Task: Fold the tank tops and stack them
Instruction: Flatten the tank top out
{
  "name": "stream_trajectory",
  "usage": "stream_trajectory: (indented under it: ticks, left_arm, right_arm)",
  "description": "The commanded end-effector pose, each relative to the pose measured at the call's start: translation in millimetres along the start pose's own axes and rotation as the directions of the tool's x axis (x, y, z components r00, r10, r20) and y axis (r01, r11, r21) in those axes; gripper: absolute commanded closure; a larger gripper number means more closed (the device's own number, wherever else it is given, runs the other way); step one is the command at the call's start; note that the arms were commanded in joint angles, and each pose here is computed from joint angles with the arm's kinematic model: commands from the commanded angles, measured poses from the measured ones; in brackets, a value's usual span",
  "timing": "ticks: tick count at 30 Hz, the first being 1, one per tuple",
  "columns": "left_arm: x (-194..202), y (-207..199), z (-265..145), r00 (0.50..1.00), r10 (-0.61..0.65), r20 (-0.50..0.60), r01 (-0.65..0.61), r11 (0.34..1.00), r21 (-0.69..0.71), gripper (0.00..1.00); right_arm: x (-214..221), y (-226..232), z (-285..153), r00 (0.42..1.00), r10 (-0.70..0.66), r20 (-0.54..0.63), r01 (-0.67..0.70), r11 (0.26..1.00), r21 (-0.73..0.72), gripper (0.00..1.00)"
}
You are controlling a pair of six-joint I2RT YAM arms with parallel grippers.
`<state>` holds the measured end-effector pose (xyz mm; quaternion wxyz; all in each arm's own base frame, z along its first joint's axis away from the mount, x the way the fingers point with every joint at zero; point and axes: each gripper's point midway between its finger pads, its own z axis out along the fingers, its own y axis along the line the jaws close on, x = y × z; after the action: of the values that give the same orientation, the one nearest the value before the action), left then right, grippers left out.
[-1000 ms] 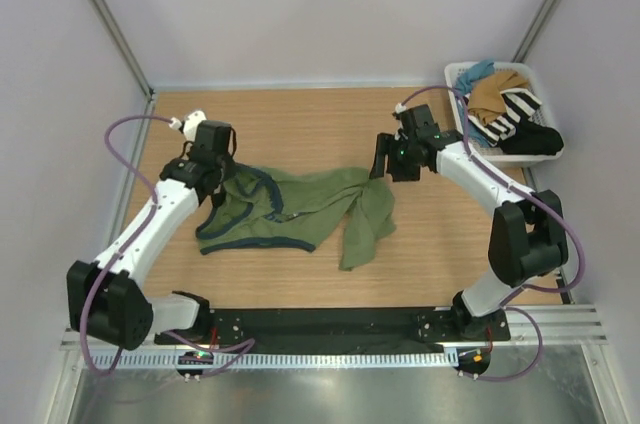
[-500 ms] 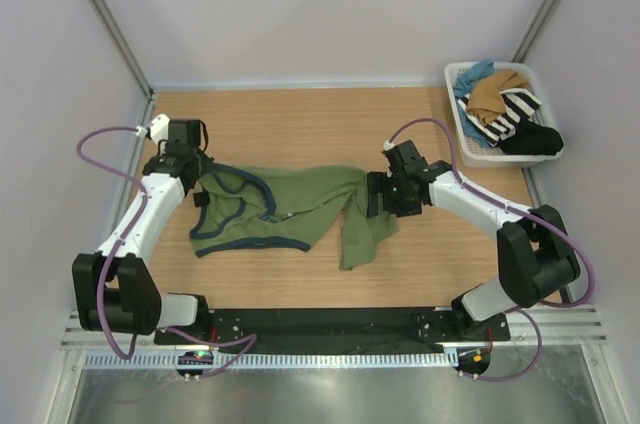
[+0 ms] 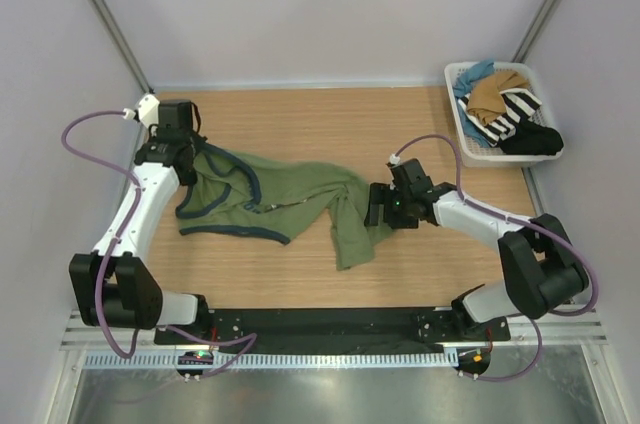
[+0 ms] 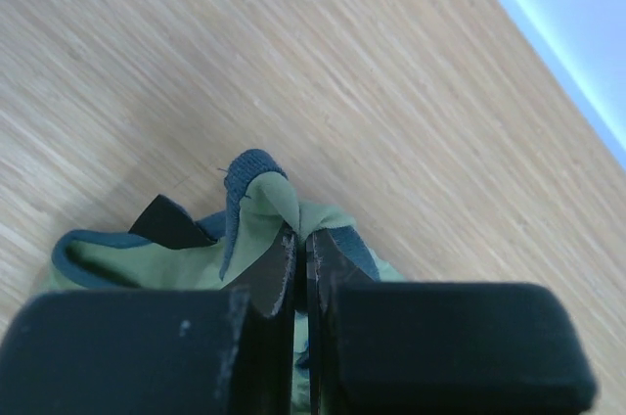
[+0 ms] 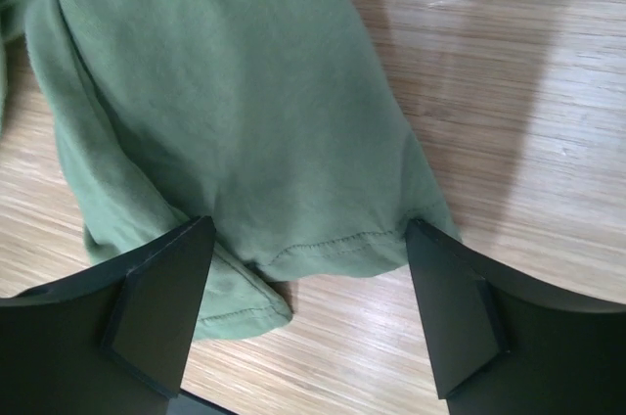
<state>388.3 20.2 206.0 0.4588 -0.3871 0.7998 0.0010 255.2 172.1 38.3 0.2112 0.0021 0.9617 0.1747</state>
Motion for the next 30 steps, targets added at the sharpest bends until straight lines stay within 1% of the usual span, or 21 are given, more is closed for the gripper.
stream_trajectory:
  ticks: [1,3,5,7,10,14,18,19,20,21,22,23,24,28,30]
  left_arm:
    - [-35,-10,0,0.994,-0.053,0.095,0.054,0.999,-0.001,1.00]
    - [-39,-10,4,0.993,-0.057,0.099,0.058,0.998,-0.014,1.00]
    - [-44,-9,6,0.992,-0.065,0.107,0.067,0.998,-0.020,1.00]
    - [-52,-8,9,0.990,-0.086,0.115,0.090,0.996,-0.024,1.00]
    - [-56,-15,10,0.989,-0.097,0.111,0.098,0.995,-0.004,1.00]
    - [-58,-23,11,0.988,-0.112,0.105,0.110,0.994,0.019,1.00]
    - [-58,-29,14,0.988,-0.123,0.096,0.119,0.992,0.044,1.00]
    - [-58,-30,14,0.988,-0.125,0.094,0.121,0.991,0.047,1.00]
    - [-57,-31,14,0.988,-0.127,0.091,0.122,0.991,0.052,1.00]
    - [-57,-32,14,0.988,-0.130,0.087,0.125,0.990,0.060,0.99]
    - [-56,-33,14,0.988,-0.132,0.085,0.127,0.990,0.063,1.00]
    - [-56,-34,14,0.988,-0.132,0.085,0.126,0.990,0.066,1.00]
    - [-57,-34,13,0.987,-0.135,0.086,0.130,0.989,0.069,1.00]
    - [-57,-34,11,0.986,-0.139,0.088,0.132,0.988,0.077,1.00]
    - [-56,-34,11,0.986,-0.142,0.088,0.135,0.988,0.081,1.00]
  right_arm:
    - [-10,17,6,0.999,0.014,0.032,-0.011,0.996,-0.087,0.13]
    - [-10,6,5,0.999,0.020,0.048,-0.018,0.999,-0.031,0.13]
    - [-11,1,2,0.998,0.027,0.065,-0.027,1.000,-0.006,0.12]
    - [-11,-6,0,0.997,0.034,0.066,-0.036,0.999,0.021,0.14]
    - [-11,-8,-2,0.996,0.047,0.073,-0.048,0.999,0.015,0.14]
    - [-28,-6,-22,0.985,0.067,0.157,-0.064,0.998,-0.021,0.14]
    - [-39,-8,-35,0.977,0.100,0.190,-0.090,0.994,-0.059,0.16]
    - [-40,-9,-36,0.976,0.109,0.190,-0.099,0.993,-0.062,0.19]
    - [-40,-13,-36,0.974,0.122,0.191,-0.113,0.992,-0.057,0.25]
    - [-41,-20,-34,0.971,0.142,0.191,-0.137,0.990,-0.041,0.37]
    - [-38,-25,-32,0.970,0.161,0.180,-0.159,0.987,-0.030,0.44]
    - [-36,-29,-30,0.970,0.173,0.171,-0.172,0.985,-0.022,0.50]
    - [-35,-34,-26,0.969,0.188,0.163,-0.189,0.982,-0.010,0.53]
    - [-28,-44,-14,0.963,0.230,0.139,-0.232,0.973,0.002,0.53]
    - [-25,-42,-6,0.964,0.240,0.113,-0.239,0.971,-0.015,0.50]
